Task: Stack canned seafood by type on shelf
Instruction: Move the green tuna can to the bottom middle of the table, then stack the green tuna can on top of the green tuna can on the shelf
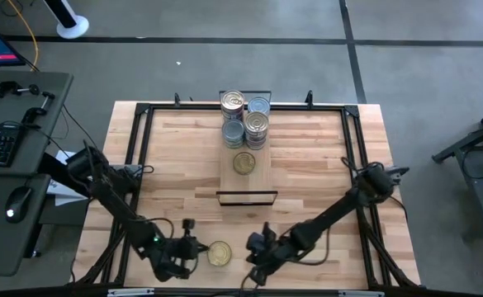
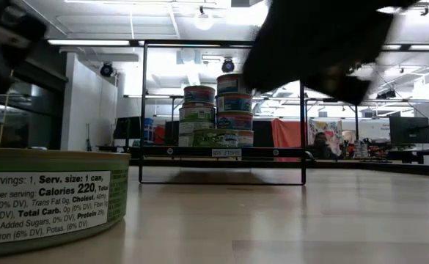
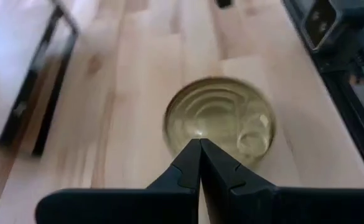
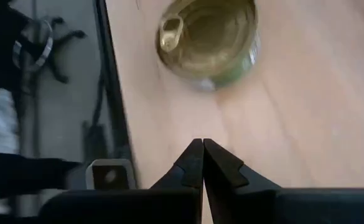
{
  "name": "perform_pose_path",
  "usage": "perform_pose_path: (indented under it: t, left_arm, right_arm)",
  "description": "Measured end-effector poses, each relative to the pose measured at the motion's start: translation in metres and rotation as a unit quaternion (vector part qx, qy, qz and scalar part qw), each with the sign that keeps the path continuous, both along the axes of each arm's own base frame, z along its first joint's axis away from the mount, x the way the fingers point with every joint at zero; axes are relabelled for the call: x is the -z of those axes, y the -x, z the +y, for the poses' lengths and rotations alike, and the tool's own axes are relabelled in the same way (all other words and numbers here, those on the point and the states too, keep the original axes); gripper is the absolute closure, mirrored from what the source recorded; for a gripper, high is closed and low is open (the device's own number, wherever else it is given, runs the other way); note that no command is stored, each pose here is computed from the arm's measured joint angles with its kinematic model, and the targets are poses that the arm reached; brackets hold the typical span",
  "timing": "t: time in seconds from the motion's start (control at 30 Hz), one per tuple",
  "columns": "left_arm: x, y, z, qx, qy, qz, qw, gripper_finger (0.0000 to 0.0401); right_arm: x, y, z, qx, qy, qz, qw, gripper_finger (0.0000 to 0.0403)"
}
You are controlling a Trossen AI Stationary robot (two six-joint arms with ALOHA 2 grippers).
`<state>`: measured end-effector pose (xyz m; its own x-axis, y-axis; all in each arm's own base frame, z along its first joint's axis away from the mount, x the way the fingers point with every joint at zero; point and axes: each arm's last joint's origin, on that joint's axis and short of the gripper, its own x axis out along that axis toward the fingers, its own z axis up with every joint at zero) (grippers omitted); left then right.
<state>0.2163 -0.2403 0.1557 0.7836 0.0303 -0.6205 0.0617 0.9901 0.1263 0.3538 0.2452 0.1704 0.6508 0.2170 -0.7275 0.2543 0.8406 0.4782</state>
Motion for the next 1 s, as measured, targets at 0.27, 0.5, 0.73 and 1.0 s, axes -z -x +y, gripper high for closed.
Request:
perform_pose_path:
  t: [0.27, 0.5, 0.73, 1.0]
  left_arm:
    - [0.016, 0.018, -0.004, -0.063, 0.088, -0.014, 0.994, 0.0401]
    - [0.025, 0.001, 0.001, -0.067, 0.098, -0.013, 0.993, 0.0401]
    - [0.036, -0.009, 0.001, -0.059, 0.11, -0.003, 0.992, 0.0401]
    - [0.044, -0.012, 0.0, -0.068, 0.109, -0.002, 0.992, 0.0401]
  right_arm:
    - [0.021, -0.028, -0.012, -0.07, 0.16, 0.016, 0.984, 0.0403]
    - [0.042, -0.04, -0.027, -0.108, 0.182, 0.032, 0.977, 0.0403]
    - [0.04, -0.047, -0.025, -0.118, 0.177, -0.004, 0.977, 0.0403]
    - [0.033, -0.053, -0.017, -0.151, 0.153, -0.062, 0.975, 0.0403]
